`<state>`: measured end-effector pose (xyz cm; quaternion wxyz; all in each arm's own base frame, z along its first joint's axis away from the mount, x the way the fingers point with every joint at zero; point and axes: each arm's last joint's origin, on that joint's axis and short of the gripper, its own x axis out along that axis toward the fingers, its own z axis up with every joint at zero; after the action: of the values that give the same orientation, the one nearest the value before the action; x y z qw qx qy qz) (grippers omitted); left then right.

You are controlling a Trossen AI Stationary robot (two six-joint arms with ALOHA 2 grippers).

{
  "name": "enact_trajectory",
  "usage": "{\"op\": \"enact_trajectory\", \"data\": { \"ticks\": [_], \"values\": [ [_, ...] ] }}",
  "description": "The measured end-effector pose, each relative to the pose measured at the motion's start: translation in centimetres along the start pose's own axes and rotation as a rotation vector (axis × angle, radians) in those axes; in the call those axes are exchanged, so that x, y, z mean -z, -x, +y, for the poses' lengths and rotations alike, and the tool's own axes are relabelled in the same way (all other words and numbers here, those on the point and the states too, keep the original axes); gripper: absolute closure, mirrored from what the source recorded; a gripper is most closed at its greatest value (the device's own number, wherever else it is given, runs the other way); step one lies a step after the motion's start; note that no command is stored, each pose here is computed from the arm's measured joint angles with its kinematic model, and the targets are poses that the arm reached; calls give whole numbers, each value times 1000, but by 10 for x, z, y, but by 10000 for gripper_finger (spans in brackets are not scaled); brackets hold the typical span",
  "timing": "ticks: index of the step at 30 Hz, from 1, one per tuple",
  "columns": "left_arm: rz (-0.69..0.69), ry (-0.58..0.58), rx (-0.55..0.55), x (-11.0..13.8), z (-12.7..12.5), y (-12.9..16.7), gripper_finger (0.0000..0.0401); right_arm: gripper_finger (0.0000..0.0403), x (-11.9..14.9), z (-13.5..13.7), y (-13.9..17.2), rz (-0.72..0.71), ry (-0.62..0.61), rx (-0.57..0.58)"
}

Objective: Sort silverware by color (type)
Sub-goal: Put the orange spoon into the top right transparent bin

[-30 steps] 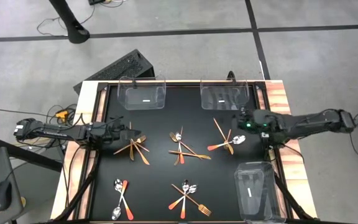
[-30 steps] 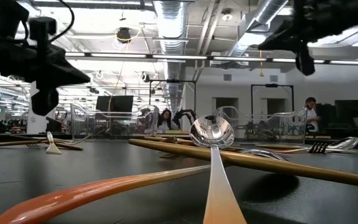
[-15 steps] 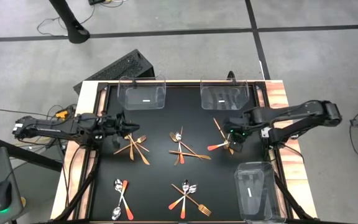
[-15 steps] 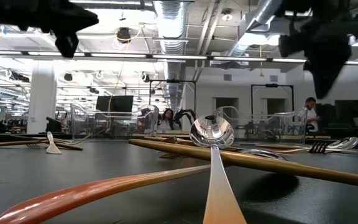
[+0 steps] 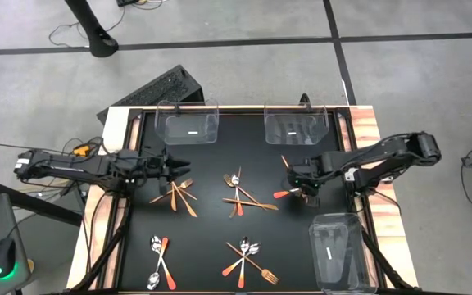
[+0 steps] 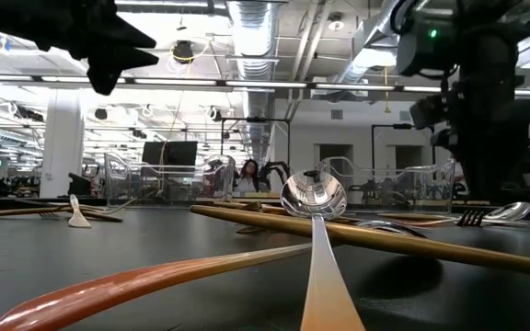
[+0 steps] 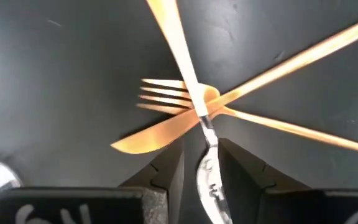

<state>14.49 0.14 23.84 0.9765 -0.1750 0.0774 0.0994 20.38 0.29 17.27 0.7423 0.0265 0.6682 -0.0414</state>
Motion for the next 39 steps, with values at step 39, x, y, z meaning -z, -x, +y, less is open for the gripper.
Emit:
{"op": "enact_trajectory", "data": {
  "ticks": [39],
  "values": [
    [-24, -20, -105, 1, 3, -3, 283, 398, -24, -18, 65, -21, -284, -43]
  ]
}}
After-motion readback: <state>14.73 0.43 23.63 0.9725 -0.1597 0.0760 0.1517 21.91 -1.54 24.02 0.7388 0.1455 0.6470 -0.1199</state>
